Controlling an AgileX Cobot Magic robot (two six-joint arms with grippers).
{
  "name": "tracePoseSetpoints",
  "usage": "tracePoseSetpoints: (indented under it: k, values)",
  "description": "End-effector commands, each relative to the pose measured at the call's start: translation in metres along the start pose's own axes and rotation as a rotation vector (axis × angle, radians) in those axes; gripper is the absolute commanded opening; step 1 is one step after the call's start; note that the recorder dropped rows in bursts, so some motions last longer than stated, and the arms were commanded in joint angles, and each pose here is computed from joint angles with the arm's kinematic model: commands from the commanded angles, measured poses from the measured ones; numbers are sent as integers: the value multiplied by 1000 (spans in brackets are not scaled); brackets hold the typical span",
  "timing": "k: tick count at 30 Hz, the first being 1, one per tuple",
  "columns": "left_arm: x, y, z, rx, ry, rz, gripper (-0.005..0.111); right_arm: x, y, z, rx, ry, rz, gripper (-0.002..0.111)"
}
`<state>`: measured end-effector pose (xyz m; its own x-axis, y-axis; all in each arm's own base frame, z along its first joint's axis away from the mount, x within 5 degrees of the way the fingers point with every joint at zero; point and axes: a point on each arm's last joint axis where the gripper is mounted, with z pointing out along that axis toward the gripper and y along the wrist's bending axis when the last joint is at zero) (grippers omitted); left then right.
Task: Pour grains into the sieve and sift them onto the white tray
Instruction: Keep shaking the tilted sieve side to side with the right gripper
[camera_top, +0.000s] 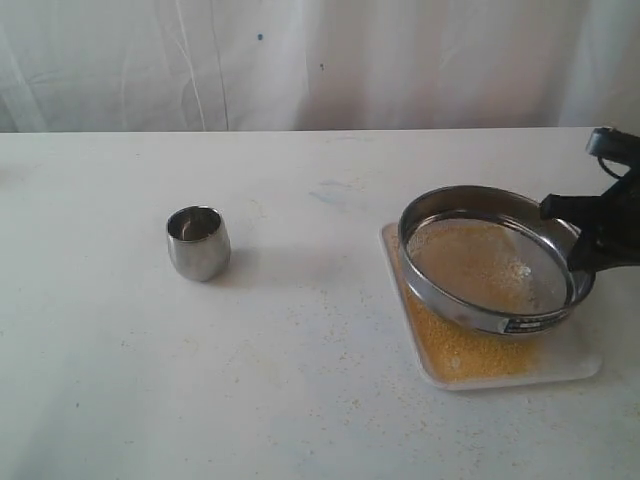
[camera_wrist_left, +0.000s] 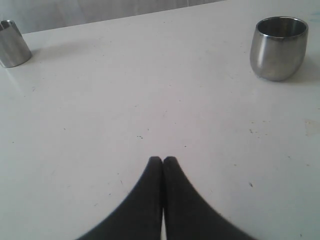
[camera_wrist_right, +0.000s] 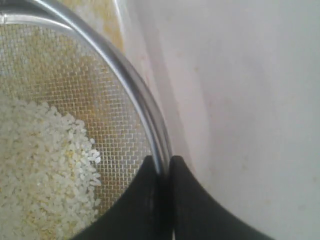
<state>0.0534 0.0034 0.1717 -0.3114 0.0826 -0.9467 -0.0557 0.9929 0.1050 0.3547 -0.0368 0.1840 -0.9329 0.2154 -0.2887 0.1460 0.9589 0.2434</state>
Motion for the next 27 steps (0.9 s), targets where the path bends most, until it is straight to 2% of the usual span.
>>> tracePoseSetpoints:
  k: [1,3,4,9,14,19,23,25,27]
  values:
    - [1,-1,0,8,2,-7,0,-11,-1,-8,-3,-113,135,0]
    - [1,-1,0,8,2,-7,0,4,3,-7,-31,51,143,0]
    - [1,-1,0,8,2,-7,0,7,3,-6,-36,77,137,0]
    - [1,-1,0,8,2,-7,0,-16,-4,-7,10,-182,162,0]
    - [1,-1,0,8,2,-7,0,9,2,-5,-27,70,124,0]
    - [1,-1,0,8,2,-7,0,-10,-3,-4,12,-143,119,0]
    - [1,-1,0,8,2,-7,0,10,3,-6,-32,63,112,0]
    - [1,-1,0,8,2,-7,0,7,1,-5,-25,32,93,0]
    - [1,-1,0,8,2,-7,0,-4,-2,-5,4,-102,91,0]
